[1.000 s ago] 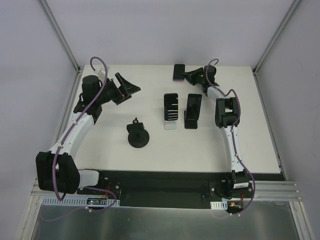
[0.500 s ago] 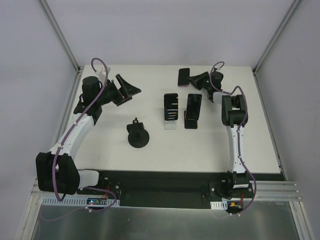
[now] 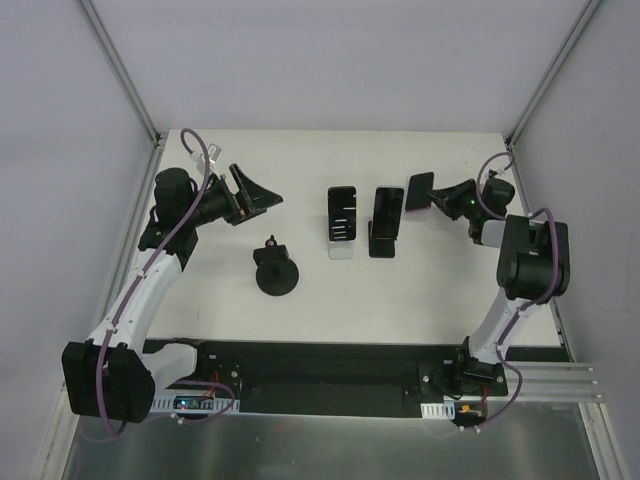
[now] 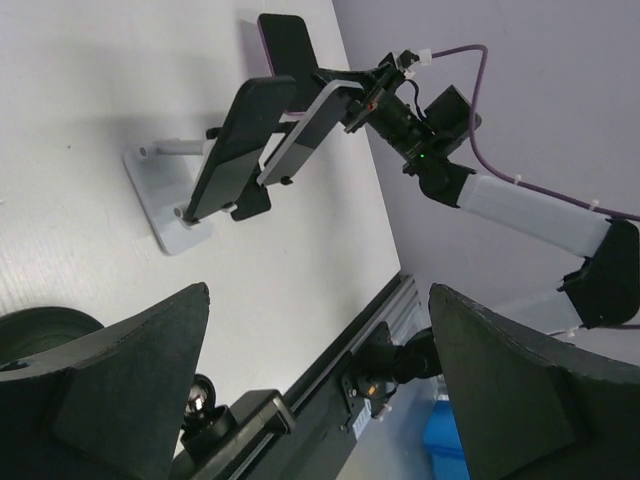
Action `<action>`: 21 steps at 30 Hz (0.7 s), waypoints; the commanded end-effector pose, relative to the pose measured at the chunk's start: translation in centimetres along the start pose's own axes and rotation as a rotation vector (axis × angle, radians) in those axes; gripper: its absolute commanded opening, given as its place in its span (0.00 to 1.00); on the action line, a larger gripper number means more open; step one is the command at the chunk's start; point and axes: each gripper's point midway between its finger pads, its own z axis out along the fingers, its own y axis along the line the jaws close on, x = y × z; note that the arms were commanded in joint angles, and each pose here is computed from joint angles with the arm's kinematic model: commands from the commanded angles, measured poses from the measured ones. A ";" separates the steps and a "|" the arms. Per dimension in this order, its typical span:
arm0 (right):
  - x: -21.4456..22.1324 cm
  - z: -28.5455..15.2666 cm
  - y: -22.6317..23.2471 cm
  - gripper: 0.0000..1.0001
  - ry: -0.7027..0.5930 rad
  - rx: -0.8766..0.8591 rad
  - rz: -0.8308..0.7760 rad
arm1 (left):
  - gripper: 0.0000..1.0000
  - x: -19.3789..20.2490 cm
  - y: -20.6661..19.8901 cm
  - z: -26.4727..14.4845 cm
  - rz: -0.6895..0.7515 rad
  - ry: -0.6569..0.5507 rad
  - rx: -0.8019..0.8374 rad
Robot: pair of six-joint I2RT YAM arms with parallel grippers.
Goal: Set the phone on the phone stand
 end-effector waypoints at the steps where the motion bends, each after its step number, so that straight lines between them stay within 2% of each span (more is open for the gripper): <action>1: 3.1 -5.8 2.8 0.01 0.053 0.010 -0.266 | 0.89 1.8 -1.5 -1.6 0.032 0.036 0.064; 2: 4.8 -7.1 0.9 0.01 0.091 0.077 -0.246 | 0.89 2.0 -1.7 -1.8 0.039 0.036 0.071; 7: 6.0 -13.0 0.0 0.01 0.043 0.208 -0.359 | 0.87 3.1 -2.2 -2.4 0.049 0.071 0.096; 11: 7.9 -17.1 -1.1 0.01 0.045 0.282 -0.380 | 0.83 4.2 -4.6 -2.5 0.131 0.122 0.152; 13: 8.8 -19.2 -0.4 0.01 0.049 0.284 -0.411 | 0.83 4.5 -6.9 -2.3 0.227 0.147 0.196; 14: 9.1 -19.9 -0.2 0.01 0.056 0.287 -0.420 | 0.83 6.8 -7.9 -1.8 0.238 0.232 0.212; 15: 9.5 -20.9 0.9 0.01 0.053 0.259 -0.457 | 0.84 7.4 -8.4 -1.2 0.269 0.247 0.196; 16: 10.3 -21.8 0.7 0.00 0.083 0.270 -0.452 | 0.85 7.4 -10.3 -1.1 0.368 0.248 0.227; 17: 10.8 -22.3 1.1 0.01 0.089 0.252 -0.463 | 0.85 8.9 -10.2 -0.3 0.371 0.315 0.212; 19: 12.1 -23.5 2.9 0.01 0.105 0.162 -0.489 | 0.86 10.7 -12.7 0.4 0.454 0.369 0.271; 20: 12.8 -24.2 3.2 0.01 0.124 0.150 -0.484 | 0.86 11.6 -12.4 1.5 0.452 0.413 0.268; 21: 13.6 -25.0 4.4 0.01 0.135 0.092 -0.499 | 0.87 12.6 -13.8 1.5 0.475 0.452 0.315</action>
